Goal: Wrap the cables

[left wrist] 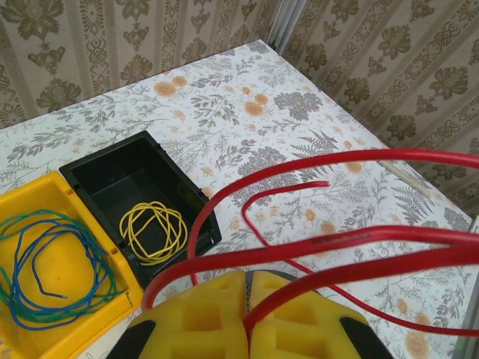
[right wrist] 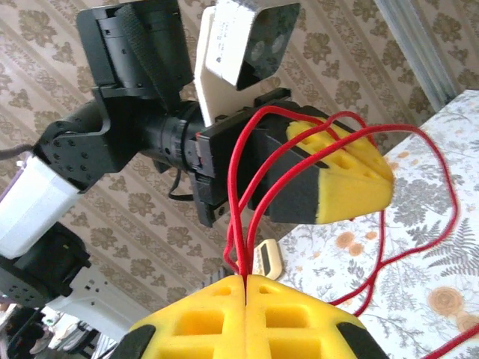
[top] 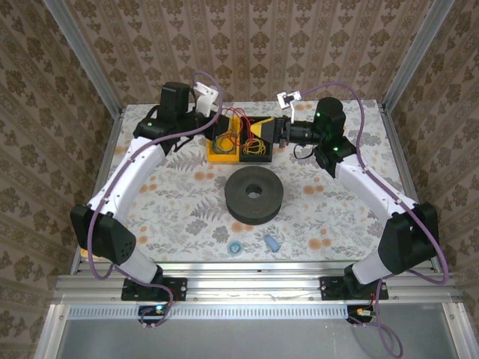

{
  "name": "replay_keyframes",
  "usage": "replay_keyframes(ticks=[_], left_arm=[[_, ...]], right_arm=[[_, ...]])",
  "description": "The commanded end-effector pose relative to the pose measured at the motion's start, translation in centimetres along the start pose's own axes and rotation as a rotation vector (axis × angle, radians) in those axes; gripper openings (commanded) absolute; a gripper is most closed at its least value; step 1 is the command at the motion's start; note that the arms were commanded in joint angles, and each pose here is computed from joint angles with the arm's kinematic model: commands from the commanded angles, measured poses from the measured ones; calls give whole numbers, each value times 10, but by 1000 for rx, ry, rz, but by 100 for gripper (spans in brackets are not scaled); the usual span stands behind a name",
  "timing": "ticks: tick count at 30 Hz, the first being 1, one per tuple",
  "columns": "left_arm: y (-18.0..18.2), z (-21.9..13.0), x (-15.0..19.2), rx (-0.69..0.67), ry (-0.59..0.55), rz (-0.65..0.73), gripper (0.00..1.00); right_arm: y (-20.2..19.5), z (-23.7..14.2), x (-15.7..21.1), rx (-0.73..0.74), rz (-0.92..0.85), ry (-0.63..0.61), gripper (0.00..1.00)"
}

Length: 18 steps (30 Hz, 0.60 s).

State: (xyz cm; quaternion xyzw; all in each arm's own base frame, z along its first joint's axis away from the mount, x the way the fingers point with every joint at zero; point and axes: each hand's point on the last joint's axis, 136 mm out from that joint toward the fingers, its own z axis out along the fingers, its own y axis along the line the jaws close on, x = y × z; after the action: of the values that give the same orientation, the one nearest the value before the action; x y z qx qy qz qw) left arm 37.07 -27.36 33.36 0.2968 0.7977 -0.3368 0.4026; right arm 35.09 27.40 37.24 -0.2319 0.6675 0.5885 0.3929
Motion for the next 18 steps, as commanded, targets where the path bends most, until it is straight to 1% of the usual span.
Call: replay_keyframes(ticks=[1,4,7,14,18], left_arm=[[-15,-14,-16,21,-38,48,0],[-17,-23,-19,3,-45,63,0],[-18,-30,-23,-15,-47,78,0],[-18,-37,-25,-33,-52,88,0],[-16,-36,-23,-38,-47,84,0]], right_arm=[[-32,-3,7,171,1,6,0],[-55,-10,11,318,-24,11,0],[-67,-16,14,396,-39,18,0],[-74,-20,19,425,-41,19,0],[-65,-21,17,397,-57,7,0]])
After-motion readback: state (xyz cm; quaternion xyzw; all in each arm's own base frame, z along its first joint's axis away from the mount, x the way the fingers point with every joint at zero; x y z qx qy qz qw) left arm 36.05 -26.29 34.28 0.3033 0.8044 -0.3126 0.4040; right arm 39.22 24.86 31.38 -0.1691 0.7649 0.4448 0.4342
